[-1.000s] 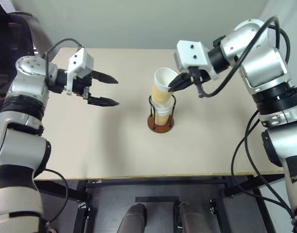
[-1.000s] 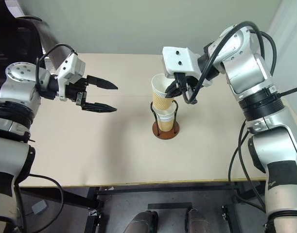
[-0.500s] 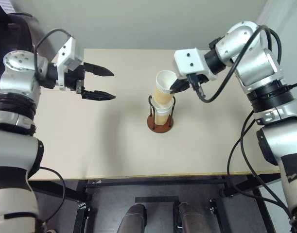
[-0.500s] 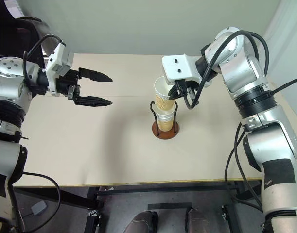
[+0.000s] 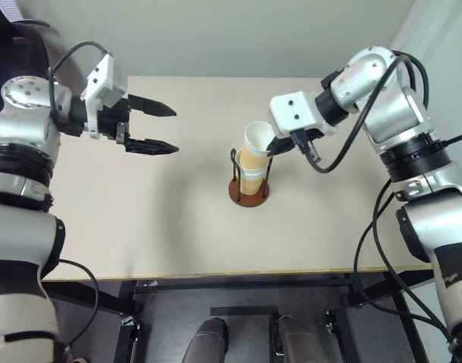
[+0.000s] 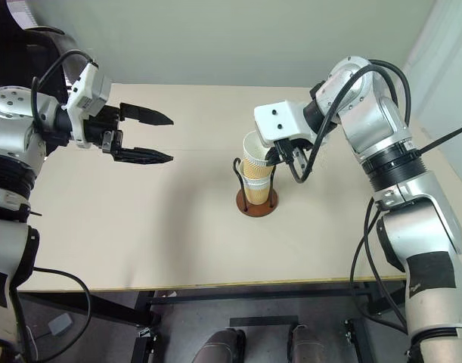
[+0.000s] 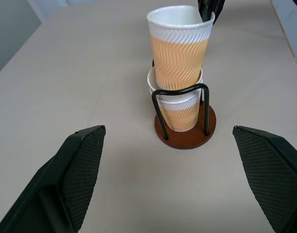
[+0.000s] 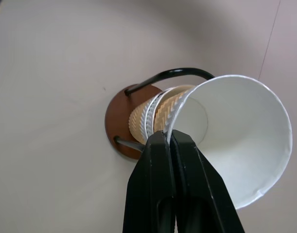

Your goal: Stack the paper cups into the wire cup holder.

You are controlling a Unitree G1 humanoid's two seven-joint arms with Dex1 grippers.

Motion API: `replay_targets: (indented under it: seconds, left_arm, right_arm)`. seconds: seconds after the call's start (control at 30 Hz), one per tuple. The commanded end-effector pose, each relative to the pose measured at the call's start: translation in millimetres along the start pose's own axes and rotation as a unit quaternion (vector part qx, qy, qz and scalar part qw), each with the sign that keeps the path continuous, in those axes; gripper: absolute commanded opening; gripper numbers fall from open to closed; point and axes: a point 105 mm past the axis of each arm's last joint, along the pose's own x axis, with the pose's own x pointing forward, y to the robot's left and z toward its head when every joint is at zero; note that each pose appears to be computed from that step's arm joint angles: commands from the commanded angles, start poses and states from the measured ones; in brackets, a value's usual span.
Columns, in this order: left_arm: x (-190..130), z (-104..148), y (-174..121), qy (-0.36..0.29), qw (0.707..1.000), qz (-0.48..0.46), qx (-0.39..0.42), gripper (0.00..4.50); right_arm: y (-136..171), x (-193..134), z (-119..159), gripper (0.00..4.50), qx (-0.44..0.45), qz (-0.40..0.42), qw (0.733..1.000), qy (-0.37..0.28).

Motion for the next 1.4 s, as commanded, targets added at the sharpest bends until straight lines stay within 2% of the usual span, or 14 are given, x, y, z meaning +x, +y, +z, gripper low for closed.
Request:
replay_targets:
  seconds: [0.03, 0.13, 0.23, 0.4, 0.5, 0.57, 0.67, 0.73, 0.87, 1.0, 1.23, 1.4]
  left_arm:
    - [-8.5, 13.7, 0.0, -0.017, 1.000, -0.002, 0.019, 4.50]
    - [-7.9, 12.0, -0.8, -0.017, 1.000, -0.003, 0.017, 4.50]
    - [-7.7, 11.1, -1.2, -0.017, 1.000, -0.004, 0.015, 4.50]
    - [-7.6, 10.5, -2.0, -0.019, 1.000, -0.005, 0.011, 4.50]
    - [-7.6, 11.1, -2.1, -0.027, 1.000, -0.005, 0.002, 4.50]
    - [-10.0, 13.2, 0.5, -0.042, 0.999, 0.004, -0.019, 4.50]
    - [-18.9, 15.8, 5.1, -0.054, 0.998, 0.025, -0.032, 4.50]
    - [-27.5, 16.4, 7.7, -0.059, 0.996, 0.042, -0.043, 4.50]
    - [-40.8, 13.8, 9.0, -0.052, 0.995, 0.065, -0.050, 4.50]
    - [-50.5, 12.1, 9.0, -0.044, 0.994, 0.081, -0.058, 4.50]
    - [-41.6, 22.4, 28.1, -0.034, 0.990, 0.138, -0.024, 4.50]
    - [-35.5, 29.6, 30.0, -0.027, 0.992, 0.126, -0.008, 4.50]
  right_arm:
    - [-3.9, 0.4, 2.6, 0.01, -0.030, -0.010, 0.999, 0.015]
    - [-7.4, 7.5, 0.8, 0.01, -0.036, -0.018, 0.999, 0.023]
    - [-8.4, 12.8, 5.1, 0.64, -0.035, -0.017, 0.999, 0.013]
    - [-8.5, 18.8, 13.1, 2.35, -0.014, -0.017, 1.000, -0.018]
    - [-14.7, 13.8, 23.2, 3.44, 0.055, -0.036, 0.995, -0.077]
    - [-17.4, -11.7, 28.1, 4.12, 0.134, -0.070, 0.978, -0.146]
    - [-6.5, -47.5, 25.3, 4.12, 0.211, -0.112, 0.948, -0.210]
    - [4.7, -61.0, 22.8, 4.12, 0.236, -0.133, 0.936, -0.224]
    - [19.0, -68.9, 20.0, 4.12, 0.255, -0.157, 0.928, -0.221]
    - [22.2, -79.0, 0.3, 4.12, 0.290, -0.201, 0.912, -0.211]
    - [30.6, -87.7, -26.7, 4.12, 0.309, -0.236, 0.905, -0.174]
    - [37.5, -81.6, -32.9, 4.12, 0.310, -0.233, 0.908, -0.157]
